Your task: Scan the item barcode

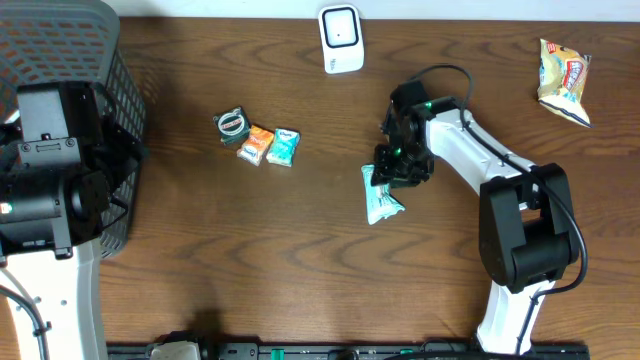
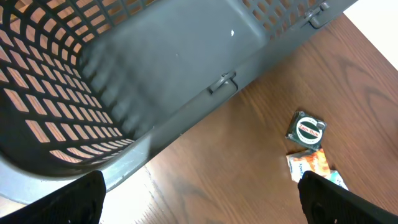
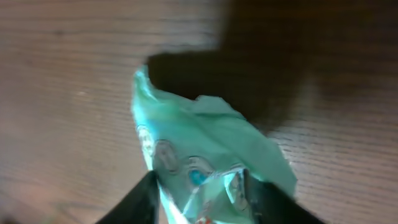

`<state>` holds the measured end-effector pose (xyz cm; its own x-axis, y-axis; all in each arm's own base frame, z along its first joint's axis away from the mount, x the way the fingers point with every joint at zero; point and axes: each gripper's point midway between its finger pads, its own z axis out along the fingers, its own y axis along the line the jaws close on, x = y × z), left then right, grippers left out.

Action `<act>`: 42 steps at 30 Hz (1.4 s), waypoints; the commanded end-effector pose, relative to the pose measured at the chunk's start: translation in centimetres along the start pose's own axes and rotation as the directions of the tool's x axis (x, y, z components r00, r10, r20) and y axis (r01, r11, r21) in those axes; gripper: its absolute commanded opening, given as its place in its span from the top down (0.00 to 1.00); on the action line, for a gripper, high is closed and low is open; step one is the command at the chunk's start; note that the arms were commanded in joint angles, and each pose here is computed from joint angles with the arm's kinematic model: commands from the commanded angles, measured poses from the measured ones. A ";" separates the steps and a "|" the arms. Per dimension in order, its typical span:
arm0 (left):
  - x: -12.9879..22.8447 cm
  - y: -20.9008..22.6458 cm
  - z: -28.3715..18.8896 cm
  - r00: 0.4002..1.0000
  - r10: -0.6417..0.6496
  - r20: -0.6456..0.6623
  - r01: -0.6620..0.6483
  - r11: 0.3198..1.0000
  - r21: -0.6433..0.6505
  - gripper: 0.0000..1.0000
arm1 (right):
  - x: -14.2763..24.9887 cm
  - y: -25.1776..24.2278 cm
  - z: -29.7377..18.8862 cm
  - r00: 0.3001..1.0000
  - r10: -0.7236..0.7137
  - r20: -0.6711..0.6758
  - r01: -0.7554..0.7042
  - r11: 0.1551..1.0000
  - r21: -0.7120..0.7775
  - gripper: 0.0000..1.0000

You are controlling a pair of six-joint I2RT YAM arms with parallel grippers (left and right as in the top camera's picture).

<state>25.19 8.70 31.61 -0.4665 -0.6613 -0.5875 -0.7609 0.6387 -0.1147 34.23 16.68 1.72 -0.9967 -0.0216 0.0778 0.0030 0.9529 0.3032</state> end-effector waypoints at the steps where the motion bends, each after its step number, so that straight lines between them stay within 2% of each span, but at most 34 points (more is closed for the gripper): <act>1: 0.0 0.3 0.2 1.000 -0.017 0.001 0.017 1.000 -0.016 0.02 | 1.1 -0.8 0.7 0.999 0.023 -0.023 -0.022 0.999 0.030 0.82; 5: 0.0 0.3 0.2 1.000 -0.016 0.001 0.016 1.000 -0.016 0.02 | 1.3 -0.9 0.7 0.999 0.027 -0.031 -0.026 0.999 0.031 0.99; 9: 0.0 0.3 0.2 1.000 -0.016 0.001 0.016 1.000 -0.016 0.02 | 1.6 0.0 0.5 0.998 0.028 -0.052 -0.030 0.999 -0.032 0.99; 12: 0.0 0.3 0.2 1.000 -0.016 0.001 0.016 1.000 -0.016 0.02 | 1.8 2.0 -0.5 0.997 0.006 -0.074 -0.019 0.984 -0.175 0.99; 14: 0.0 0.3 0.2 1.000 -0.017 0.000 0.017 1.000 -0.016 0.03 | 1.7 4.5 -2.7 0.996 -0.050 -0.070 0.021 0.931 -0.365 0.99; 16: 0.0 0.3 0.2 1.000 -0.017 0.001 0.017 1.000 -0.016 0.02 | 1.3 7.4 -7.4 0.997 -0.067 -0.041 0.027 0.776 -0.630 0.99; 19: 0.0 0.3 0.2 1.000 -0.017 0.001 0.017 1.000 -0.016 0.02 | 0.9 7.9 -10.6 0.999 -0.044 -0.030 0.006 0.658 -0.753 0.99; 21: 0.0 0.3 0.2 1.000 -0.016 0.001 0.016 1.000 -0.016 0.02 | 0.5 7.2 -11.4 0.999 -0.018 -0.030 -0.012 0.636 -0.772 0.99; 23: 0.0 0.3 0.2 1.000 -0.016 0.001 0.016 1.000 -0.016 0.03 | 0.1 6.2 -11.0 1.000 -0.004 -0.012 -0.006 0.670 -0.742 0.99; 25: 0.0 0.3 0.2 1.000 -0.016 0.001 0.016 1.000 -0.016 0.02 | -0.3 4.7 -9.7 1.000 0.013 0.003 -0.008 0.748 -0.664 0.97; 26: 0.0 0.3 0.2 1.000 -0.017 0.001 0.017 1.000 -0.016 0.02 | -0.5 3.8 -8.7 1.000 0.019 0.012 -0.008 0.800 -0.600 0.92; 28: 0.0 0.3 0.2 1.000 -0.016 0.001 0.016 1.000 -0.016 0.02 | -0.4 2.6 -7.3 1.000 0.015 0.019 -0.004 0.871 -0.491 0.80; 29: 0.0 0.3 0.2 1.000 -0.017 0.001 0.017 1.000 -0.016 0.02 | -0.2 2.1 -6.2 1.000 0.002 0.020 0.007 0.912 -0.410 0.64; 31: 0.0 0.3 0.2 1.000 -0.017 0.000 0.017 1.000 -0.016 0.02 | 0.0 1.7 -5.2 1.000 -0.009 0.021 0.015 0.949 -0.315 0.54; 34: 0.0 0.3 0.2 1.000 -0.017 0.001 0.017 1.000 -0.016 0.02 | 0.2 0.4 -3.7 0.999 0.036 0.026 -0.032 0.992 -0.122 0.53; 37: 0.0 0.3 0.2 1.000 -0.016 0.001 0.016 1.000 -0.016 0.03 | 0.3 -0.8 -2.8 0.994 0.084 0.062 -0.087 0.995 0.050 0.53; 42: 0.0 0.3 0.2 1.000 -0.016 0.001 0.016 1.000 -0.016 0.03 | 0.8 1.1 -1.4 0.996 0.039 0.085 -0.046 0.995 0.085 0.56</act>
<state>25.20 8.69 31.61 -0.4665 -0.6611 -0.5877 -0.7606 0.6390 -0.1150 33.48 17.65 3.99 -0.9988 0.0032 0.0498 0.0189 0.9479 0.3179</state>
